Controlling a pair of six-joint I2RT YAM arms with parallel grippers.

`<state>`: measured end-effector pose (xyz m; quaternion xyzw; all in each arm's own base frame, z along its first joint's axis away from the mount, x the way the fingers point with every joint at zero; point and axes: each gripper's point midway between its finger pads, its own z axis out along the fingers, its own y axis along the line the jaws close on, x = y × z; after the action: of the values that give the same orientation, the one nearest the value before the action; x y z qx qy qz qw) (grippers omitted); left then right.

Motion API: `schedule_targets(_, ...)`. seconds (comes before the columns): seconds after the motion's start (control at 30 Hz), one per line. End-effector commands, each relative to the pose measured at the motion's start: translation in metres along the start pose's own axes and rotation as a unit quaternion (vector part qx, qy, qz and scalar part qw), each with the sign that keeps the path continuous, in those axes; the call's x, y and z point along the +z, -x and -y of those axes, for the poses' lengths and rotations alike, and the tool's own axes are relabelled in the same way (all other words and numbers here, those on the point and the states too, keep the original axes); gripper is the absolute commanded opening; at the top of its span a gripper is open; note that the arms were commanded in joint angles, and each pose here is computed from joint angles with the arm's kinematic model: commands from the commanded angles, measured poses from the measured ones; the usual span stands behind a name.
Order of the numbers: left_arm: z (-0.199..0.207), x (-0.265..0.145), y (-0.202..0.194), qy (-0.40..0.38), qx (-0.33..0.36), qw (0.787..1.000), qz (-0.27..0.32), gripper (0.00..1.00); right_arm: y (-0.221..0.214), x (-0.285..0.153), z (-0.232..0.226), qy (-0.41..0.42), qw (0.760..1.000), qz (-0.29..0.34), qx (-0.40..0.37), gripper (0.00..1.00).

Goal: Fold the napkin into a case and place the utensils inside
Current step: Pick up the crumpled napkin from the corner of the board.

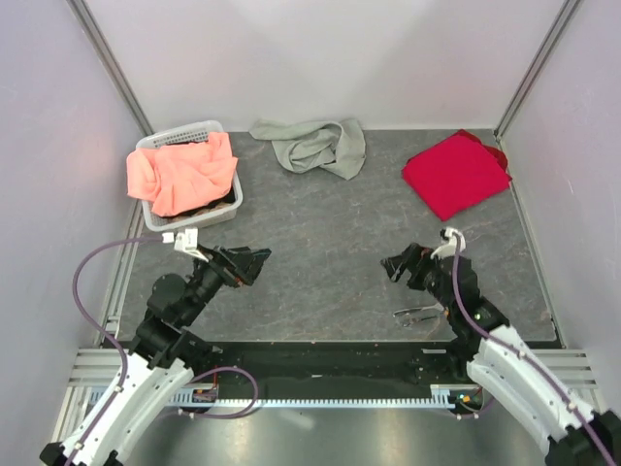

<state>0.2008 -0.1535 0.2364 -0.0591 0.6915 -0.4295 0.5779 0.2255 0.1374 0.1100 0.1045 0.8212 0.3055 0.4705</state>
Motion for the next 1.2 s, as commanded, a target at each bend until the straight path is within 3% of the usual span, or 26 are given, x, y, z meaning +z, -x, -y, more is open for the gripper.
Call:
schedule_targets(0.0,0.005,-0.004,-0.009,0.022,0.006,0.997,-0.070,1.00,0.051,0.020,-0.004,-0.059,0.996,0.043,-0.050,0.98)
schedule_targets(0.2,-0.001,0.003,-0.021,0.026,0.016,0.995,-0.098,1.00,0.086,0.096,-0.022,-0.092,0.990,0.014,-0.107,0.98)
schedule_targets(0.4,-0.003,-0.002,-0.034,0.044,0.033,0.985,-0.163,0.99,0.111,0.193,-0.042,-0.099,0.985,-0.010,-0.142,0.98)
schedule_targets(0.6,-0.004,-0.007,-0.053,0.049,-0.003,0.977,-0.205,0.96,0.118,0.286,-0.055,-0.082,0.983,-0.014,-0.165,0.98)
schedule_targets(0.9,-0.006,0.002,-0.067,0.044,-0.024,0.973,-0.227,0.92,0.116,0.356,-0.040,-0.129,0.980,0.026,-0.149,0.97)
schedule_targets(1.17,-0.004,0.017,-0.064,0.047,-0.028,0.972,-0.227,0.90,0.125,0.373,-0.009,-0.227,0.968,0.080,-0.074,0.94)
